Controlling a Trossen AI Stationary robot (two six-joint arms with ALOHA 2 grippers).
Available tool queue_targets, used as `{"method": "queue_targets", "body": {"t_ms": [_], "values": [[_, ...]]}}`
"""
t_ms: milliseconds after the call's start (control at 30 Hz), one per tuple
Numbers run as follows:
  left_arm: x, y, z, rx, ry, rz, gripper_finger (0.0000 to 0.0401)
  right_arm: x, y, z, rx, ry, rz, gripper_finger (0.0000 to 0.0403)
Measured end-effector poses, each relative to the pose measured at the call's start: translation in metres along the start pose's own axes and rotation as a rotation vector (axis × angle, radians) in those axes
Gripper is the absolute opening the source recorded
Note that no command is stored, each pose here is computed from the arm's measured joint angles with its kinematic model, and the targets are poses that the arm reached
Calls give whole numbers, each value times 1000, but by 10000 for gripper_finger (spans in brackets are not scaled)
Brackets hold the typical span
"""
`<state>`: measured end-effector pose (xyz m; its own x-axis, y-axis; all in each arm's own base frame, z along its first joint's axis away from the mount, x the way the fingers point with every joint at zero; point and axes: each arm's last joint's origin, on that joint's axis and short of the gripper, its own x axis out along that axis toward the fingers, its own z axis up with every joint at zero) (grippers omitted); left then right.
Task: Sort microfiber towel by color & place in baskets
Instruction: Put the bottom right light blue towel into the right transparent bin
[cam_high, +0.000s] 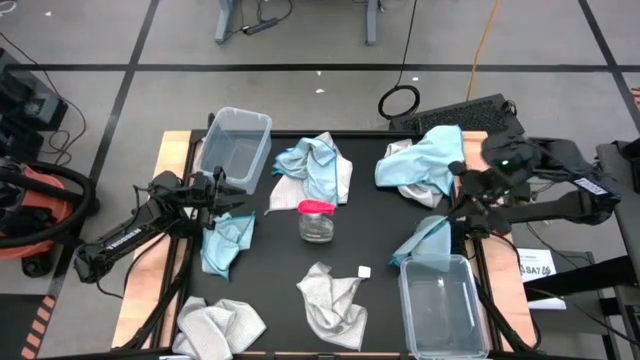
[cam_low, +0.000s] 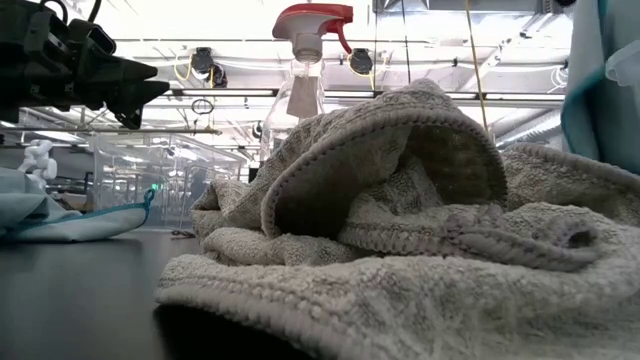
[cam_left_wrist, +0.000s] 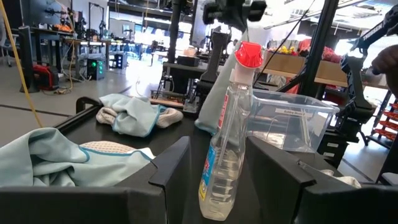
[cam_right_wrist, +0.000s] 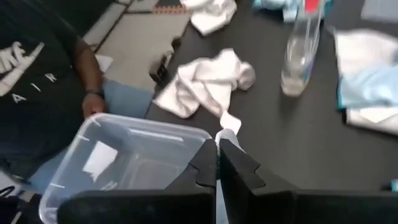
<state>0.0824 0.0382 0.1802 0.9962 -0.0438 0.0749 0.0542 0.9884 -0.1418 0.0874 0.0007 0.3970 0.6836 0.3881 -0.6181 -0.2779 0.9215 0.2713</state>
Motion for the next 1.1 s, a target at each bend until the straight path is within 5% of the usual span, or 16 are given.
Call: {"method": "queue_targets", "body": {"t_ms": [700,1100], "values": [[0,0,0,0,0,0,161,126,-69,-73,252,477,-125,13],[0,0,0,0,0,1,161,151,-81,-66,224,501,-186,225]]}}
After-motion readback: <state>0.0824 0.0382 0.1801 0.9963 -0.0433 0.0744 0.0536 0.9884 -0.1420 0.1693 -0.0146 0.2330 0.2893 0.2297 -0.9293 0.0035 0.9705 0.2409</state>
